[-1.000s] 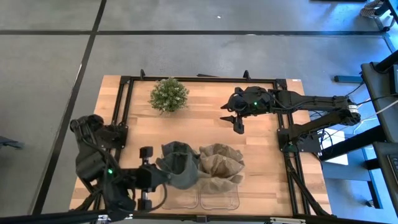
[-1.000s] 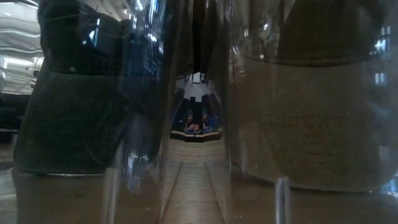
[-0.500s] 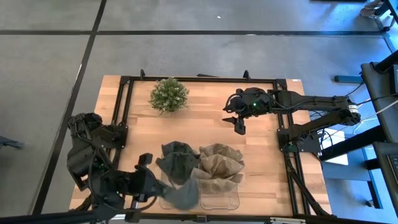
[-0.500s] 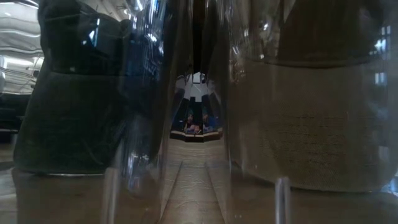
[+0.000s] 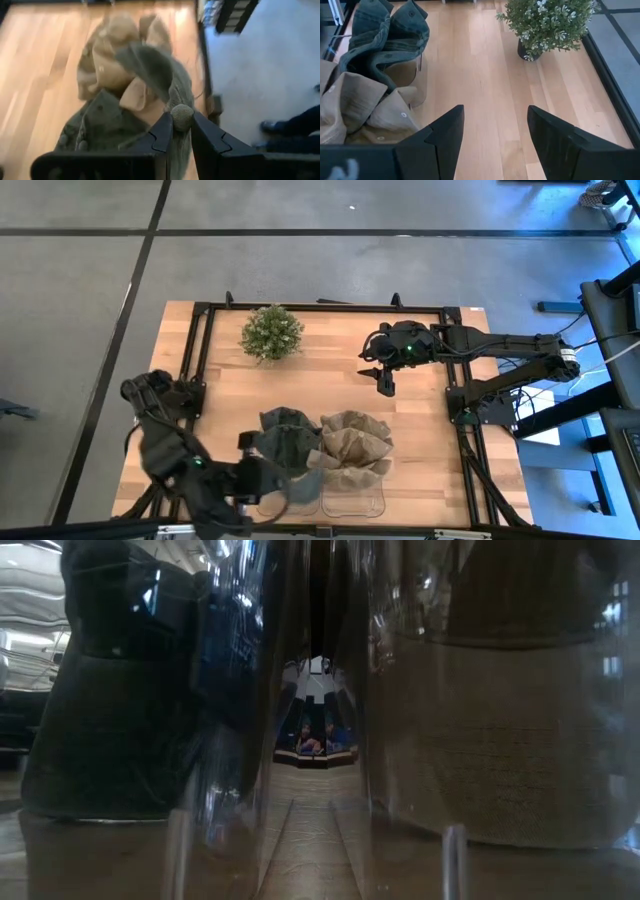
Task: Pick & Place hat
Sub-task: Put the black cap into the left transparent bin
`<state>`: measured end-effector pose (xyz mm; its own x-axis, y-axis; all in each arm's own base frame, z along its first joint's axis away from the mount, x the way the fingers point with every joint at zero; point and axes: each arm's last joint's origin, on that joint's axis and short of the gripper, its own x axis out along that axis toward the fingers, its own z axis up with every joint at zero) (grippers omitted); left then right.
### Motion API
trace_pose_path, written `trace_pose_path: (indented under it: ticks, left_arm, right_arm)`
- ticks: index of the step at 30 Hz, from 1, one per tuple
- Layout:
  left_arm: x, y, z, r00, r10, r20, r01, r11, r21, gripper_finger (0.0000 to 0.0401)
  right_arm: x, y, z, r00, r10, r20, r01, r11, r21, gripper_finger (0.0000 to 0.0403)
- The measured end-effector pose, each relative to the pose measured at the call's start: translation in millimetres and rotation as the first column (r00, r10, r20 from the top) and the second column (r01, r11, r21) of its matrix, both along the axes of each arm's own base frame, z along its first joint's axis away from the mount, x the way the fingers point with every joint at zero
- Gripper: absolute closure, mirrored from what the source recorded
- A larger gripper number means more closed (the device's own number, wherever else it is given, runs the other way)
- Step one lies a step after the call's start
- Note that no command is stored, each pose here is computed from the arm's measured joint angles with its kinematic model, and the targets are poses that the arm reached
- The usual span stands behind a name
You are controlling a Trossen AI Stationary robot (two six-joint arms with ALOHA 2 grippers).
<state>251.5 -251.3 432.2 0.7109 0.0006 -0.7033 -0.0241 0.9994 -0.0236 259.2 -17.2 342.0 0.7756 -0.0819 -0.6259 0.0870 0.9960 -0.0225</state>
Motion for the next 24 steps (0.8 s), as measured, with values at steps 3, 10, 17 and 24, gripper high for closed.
trace_pose_path:
  ticks: [3,10,17,24]
  left_arm:
    - [9.7,0.4,-14.3,0.996,0.014,-0.09,-0.013,1.0,0.019,0.0359]
    - [23.6,3.3,-29.9,0.978,0.01,-0.21,-0.009,1.0,0.004,0.0359]
    - [17.3,14.8,-23.5,0.965,0.001,-0.264,-0.006,1.0,-0.016,0.0359]
    - [4.5,25.8,-6.9,0.97,-0.017,-0.243,0.003,0.998,-0.056,0.0359]
  right_arm:
    - [0.0,0.0,0.0,1.0,0.0,0.0,0.0,1.0,-0.001,0.0184]
    - [0.0,0.0,0.0,1.0,0.001,0.0,-0.001,1.0,-0.001,0.0184]
    - [0.0,0.0,0.0,1.0,0.005,-0.001,-0.005,1.0,-0.006,0.0184]
    - [0.0,0.0,0.0,1.0,0.006,-0.001,-0.006,1.0,-0.007,0.0184]
